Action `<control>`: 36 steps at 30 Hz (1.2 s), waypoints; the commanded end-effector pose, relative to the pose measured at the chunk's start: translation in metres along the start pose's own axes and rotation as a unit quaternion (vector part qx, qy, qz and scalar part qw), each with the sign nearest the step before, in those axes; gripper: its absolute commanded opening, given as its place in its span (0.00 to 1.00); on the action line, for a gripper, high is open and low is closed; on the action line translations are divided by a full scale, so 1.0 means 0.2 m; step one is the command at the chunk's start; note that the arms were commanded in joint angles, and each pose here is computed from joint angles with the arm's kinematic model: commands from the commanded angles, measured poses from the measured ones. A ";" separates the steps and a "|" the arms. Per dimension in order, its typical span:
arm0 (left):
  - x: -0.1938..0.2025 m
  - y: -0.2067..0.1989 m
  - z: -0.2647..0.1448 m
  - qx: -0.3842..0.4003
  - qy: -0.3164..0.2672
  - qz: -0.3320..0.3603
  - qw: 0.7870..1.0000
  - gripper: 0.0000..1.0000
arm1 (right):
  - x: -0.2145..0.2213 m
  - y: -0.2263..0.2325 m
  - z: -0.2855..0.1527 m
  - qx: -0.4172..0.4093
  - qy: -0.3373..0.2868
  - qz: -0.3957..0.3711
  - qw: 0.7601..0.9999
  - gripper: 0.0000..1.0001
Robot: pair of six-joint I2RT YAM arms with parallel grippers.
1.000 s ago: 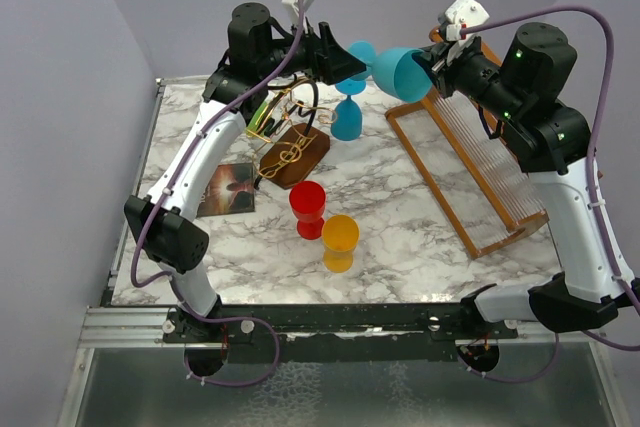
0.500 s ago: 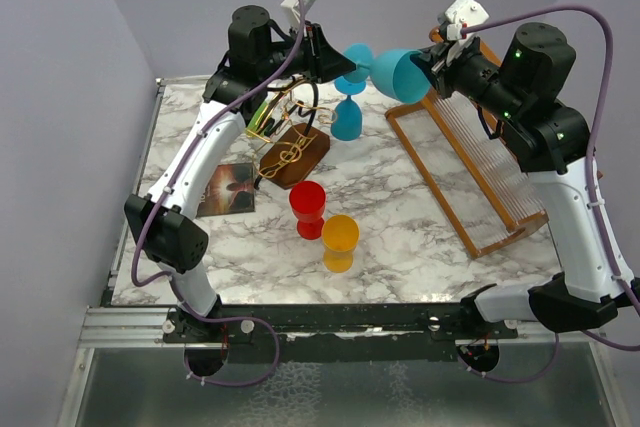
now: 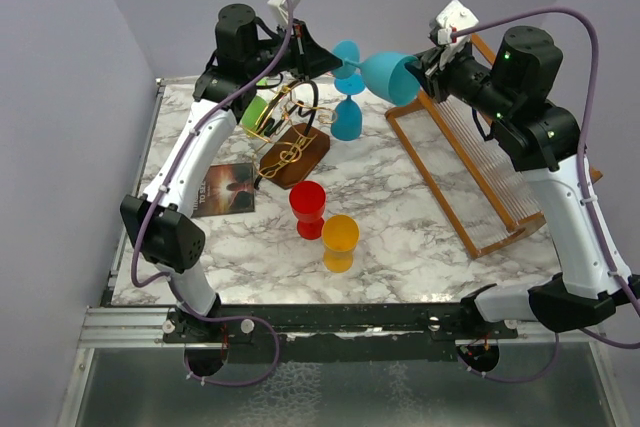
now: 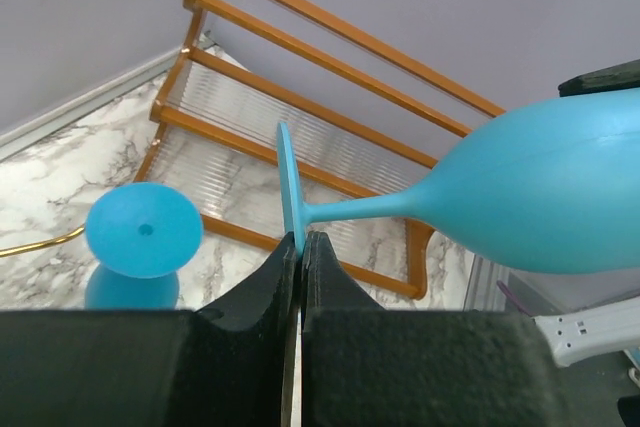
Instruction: Place the wine glass upside down on the wine glass rack
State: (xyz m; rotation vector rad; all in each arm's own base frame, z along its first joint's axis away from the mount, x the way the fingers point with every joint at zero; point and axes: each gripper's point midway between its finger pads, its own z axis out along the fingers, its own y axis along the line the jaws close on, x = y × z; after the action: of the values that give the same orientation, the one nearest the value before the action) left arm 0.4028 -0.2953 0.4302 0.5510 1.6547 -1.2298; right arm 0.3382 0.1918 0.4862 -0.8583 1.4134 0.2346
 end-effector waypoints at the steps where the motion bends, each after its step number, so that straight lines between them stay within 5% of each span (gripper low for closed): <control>1: -0.17 -0.08 -0.15 0.011 -0.042 0.044 0.998 0.00 | -0.03 -0.01 -0.05 0.003 -0.008 -0.009 1.000 0.31; 6: -0.25 -0.01 -0.27 -0.017 -0.062 0.064 0.996 0.00 | -0.04 -0.01 -0.08 0.008 -0.006 -0.019 1.000 0.68; 16: -0.44 0.10 -0.45 -0.126 -0.092 0.151 0.976 0.00 | -0.03 -0.10 -0.19 0.047 0.003 -0.028 0.998 0.97; 25: -0.51 0.08 -0.49 -0.279 -0.037 0.351 0.893 0.00 | 0.11 -0.47 -0.31 0.182 0.033 0.042 0.982 1.00; 36: -0.34 -0.15 -0.23 -0.239 0.068 0.506 0.826 0.00 | 0.21 -0.59 -0.40 0.202 0.049 0.067 0.976 1.00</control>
State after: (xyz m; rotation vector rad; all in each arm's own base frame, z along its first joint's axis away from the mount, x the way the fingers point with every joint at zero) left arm 0.3864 -0.2464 0.5258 0.8484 1.3520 -0.1871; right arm 0.3648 0.0507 0.4902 -0.4665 1.5718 -0.0105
